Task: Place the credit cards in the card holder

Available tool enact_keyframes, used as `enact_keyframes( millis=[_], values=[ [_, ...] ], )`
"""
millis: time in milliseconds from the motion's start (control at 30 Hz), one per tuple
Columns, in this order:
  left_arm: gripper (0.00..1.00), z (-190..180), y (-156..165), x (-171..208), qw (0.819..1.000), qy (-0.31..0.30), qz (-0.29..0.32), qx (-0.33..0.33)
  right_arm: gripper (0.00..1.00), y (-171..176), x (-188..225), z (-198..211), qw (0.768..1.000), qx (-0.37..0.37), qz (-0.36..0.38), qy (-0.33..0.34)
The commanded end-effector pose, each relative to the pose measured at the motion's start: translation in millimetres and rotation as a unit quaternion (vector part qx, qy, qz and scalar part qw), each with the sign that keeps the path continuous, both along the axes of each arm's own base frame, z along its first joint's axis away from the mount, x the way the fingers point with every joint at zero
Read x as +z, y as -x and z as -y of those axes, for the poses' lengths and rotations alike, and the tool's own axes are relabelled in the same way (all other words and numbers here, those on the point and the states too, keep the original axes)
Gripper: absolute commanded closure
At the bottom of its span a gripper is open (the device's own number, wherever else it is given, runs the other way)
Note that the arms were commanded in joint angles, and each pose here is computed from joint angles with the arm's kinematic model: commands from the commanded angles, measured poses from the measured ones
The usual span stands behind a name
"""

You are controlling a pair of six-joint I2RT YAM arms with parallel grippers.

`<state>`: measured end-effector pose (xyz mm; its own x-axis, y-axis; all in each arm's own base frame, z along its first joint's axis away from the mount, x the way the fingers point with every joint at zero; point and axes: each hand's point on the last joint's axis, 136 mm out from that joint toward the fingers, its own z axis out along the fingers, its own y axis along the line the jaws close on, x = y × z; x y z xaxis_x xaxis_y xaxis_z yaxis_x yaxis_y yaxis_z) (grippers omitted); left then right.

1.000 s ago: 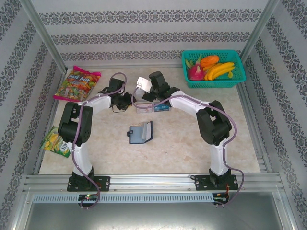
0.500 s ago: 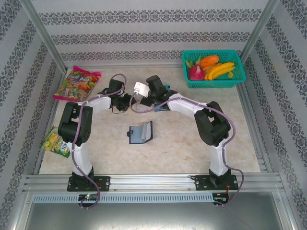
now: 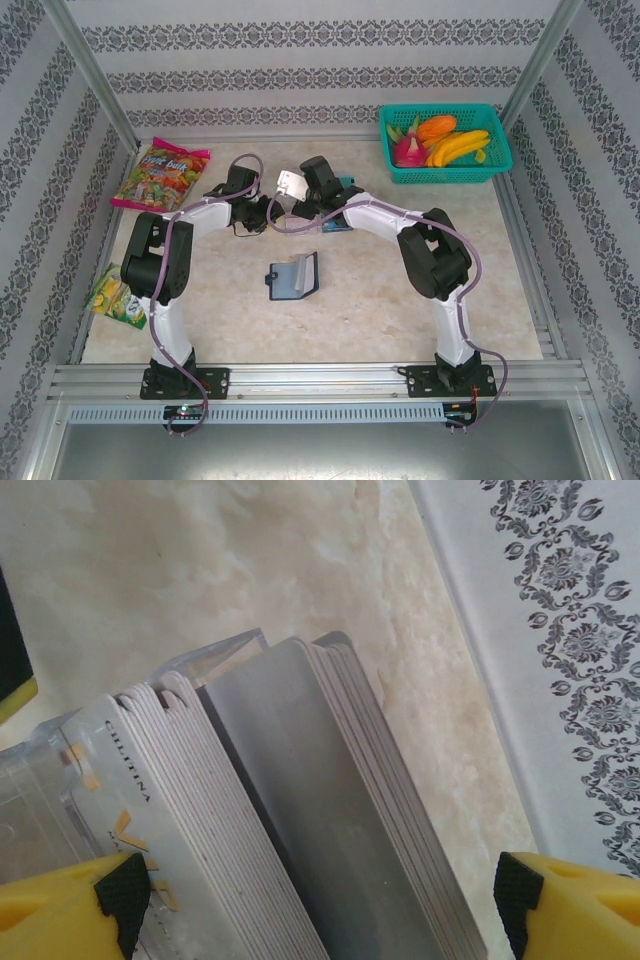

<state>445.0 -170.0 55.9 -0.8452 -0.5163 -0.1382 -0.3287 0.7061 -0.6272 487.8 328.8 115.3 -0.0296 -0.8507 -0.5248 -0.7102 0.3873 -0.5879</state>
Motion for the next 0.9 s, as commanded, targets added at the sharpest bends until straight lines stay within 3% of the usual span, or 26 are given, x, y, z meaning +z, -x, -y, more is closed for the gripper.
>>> enact_keyframes(
  millis=[0, 567, 867],
  values=[
    [0.66, 2.6, -7.1, 15.3, 1.0, 0.018, 0.017, 0.001, 0.09, -12.6, 8.3, 0.8, 1.0, -0.01, 0.022, 0.006],
    [0.65, 2.5, -5.4, 11.1, 1.0, 0.02, 0.013, 0.001, 0.1, -17.3, 24.6, 2.4, 0.999, -0.015, 0.031, -0.007],
    [0.65, 3.6, -4.9, 10.0, 1.0, 0.022, 0.012, 0.0, 0.2, -8.7, 19.7, 2.9, 1.0, -0.011, 0.02, -0.01]
  ],
)
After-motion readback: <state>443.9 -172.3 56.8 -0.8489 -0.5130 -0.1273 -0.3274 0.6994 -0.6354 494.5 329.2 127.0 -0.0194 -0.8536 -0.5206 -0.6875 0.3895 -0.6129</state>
